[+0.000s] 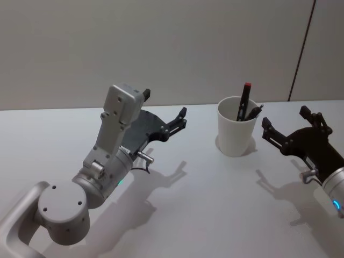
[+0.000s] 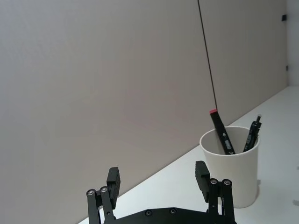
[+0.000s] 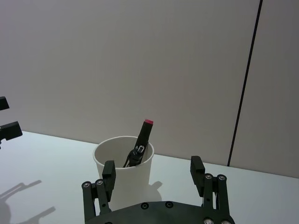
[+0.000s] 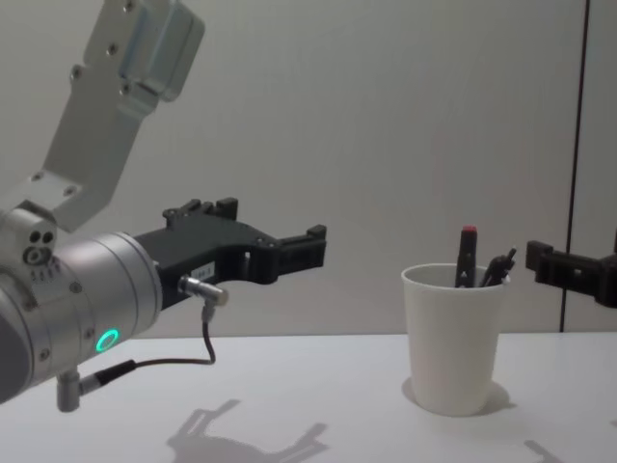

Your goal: Place the pen into the pen holder.

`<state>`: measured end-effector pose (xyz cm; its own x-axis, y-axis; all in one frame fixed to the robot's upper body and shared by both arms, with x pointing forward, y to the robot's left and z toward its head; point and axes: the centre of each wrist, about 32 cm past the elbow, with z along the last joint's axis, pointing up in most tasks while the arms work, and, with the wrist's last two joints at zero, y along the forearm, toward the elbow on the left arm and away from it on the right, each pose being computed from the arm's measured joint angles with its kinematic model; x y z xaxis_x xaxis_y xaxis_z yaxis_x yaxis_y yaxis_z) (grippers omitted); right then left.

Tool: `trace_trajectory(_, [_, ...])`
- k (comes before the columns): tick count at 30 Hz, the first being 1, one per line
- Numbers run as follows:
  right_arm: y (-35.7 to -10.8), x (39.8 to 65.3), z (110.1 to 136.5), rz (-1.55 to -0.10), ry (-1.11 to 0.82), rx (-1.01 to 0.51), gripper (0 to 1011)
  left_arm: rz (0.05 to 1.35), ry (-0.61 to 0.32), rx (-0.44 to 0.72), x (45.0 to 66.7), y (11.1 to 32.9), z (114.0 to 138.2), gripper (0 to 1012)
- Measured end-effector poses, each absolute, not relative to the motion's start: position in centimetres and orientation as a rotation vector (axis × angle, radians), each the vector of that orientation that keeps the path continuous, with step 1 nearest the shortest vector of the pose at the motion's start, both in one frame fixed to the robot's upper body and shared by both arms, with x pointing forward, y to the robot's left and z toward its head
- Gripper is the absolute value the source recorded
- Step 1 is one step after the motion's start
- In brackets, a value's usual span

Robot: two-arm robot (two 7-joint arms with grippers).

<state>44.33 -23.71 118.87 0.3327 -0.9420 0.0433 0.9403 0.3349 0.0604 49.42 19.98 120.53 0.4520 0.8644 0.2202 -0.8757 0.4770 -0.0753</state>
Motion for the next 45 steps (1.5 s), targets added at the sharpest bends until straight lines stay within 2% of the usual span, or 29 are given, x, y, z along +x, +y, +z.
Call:
trace_trajectory(10, [-23.71,44.33,118.87,-1.229,-0.075,0.026,1001,1.121,-0.268,0.061,49.18,19.83,120.44,1001])
trace_trajectory(45, [-23.71,44.33,118.87,-1.229,-0.075,0.026,1001,1.124,-0.268,0.061,49.2,19.84,120.45,1001])
